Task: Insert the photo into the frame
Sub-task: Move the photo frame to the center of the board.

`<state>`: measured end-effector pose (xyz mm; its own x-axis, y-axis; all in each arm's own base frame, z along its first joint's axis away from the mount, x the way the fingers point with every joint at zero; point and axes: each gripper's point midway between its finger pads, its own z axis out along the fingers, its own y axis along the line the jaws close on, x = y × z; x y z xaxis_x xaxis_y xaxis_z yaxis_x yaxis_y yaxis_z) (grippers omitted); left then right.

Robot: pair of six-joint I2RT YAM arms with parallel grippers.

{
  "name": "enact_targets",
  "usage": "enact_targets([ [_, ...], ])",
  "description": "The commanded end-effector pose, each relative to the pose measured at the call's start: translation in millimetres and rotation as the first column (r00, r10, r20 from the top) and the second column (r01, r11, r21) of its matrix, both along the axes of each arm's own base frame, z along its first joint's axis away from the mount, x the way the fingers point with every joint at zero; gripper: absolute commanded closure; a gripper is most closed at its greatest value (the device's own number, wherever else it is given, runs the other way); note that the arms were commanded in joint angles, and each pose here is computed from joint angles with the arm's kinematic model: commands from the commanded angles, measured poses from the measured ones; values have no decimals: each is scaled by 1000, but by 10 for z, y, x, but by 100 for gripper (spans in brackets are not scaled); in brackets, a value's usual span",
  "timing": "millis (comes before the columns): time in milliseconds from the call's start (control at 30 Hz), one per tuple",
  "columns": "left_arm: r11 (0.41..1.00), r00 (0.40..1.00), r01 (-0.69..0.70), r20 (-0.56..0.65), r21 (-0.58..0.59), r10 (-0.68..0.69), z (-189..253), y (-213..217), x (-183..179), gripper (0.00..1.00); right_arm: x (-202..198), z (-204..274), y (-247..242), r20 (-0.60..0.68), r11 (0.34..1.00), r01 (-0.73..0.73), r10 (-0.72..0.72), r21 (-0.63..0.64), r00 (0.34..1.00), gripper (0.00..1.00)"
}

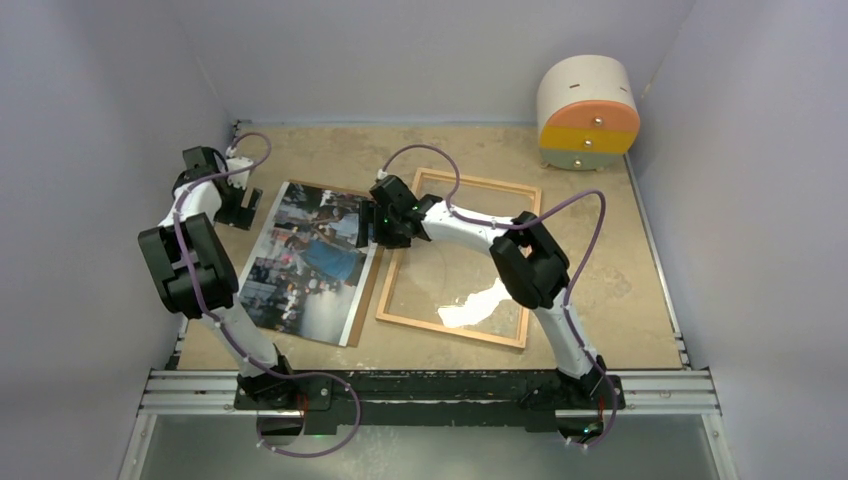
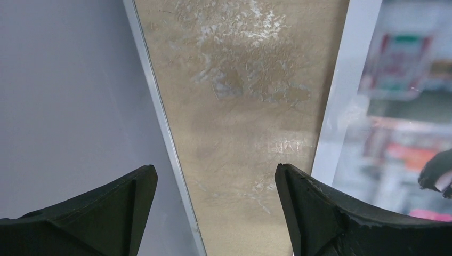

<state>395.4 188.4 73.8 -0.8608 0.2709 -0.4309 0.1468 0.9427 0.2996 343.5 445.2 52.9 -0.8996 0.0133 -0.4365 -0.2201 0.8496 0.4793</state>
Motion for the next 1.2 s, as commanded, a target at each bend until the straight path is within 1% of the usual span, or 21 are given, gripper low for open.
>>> enact_targets([
  [0,997,998,-18,61,71,14,-5,144,162,13,-60,44,-181,-11,998,40,-41,-41,999,20],
  [100,996,997,-38,66,81,32,-100,186,203,13,-102,-1,-266,-18,997,49,-51,-64,999,20],
  [300,997,997,-44,61,55,41,-266,126,249,13,-122,-136,-308,-37,995,60,-63,-83,997,21],
  [467,998,999,-9,35,56,7,-405,-94,243,14,-78,-160,-219,-49,996,75,-78,-56,996,20],
  [667,999,999,34,9,26,-34,-520,-378,258,14,-83,-278,-199,-111,997,84,-83,1,990,20],
  [867,998,998,59,15,23,-60,-484,-524,276,14,-22,-381,-325,-177,987,154,-143,48,974,20],
  [1000,997,997,70,29,19,-71,-409,-598,267,14,49,-419,-381,-240,967,216,-179,137,954,21],
  [1100,996,996,84,37,22,-84,-373,-642,258,14,101,-415,-369,-239,965,220,-182,143,954,21],
  [1167,996,995,87,38,23,-88,-371,-657,261,14,171,-404,-435,-220,964,242,-214,108,952,21],
])
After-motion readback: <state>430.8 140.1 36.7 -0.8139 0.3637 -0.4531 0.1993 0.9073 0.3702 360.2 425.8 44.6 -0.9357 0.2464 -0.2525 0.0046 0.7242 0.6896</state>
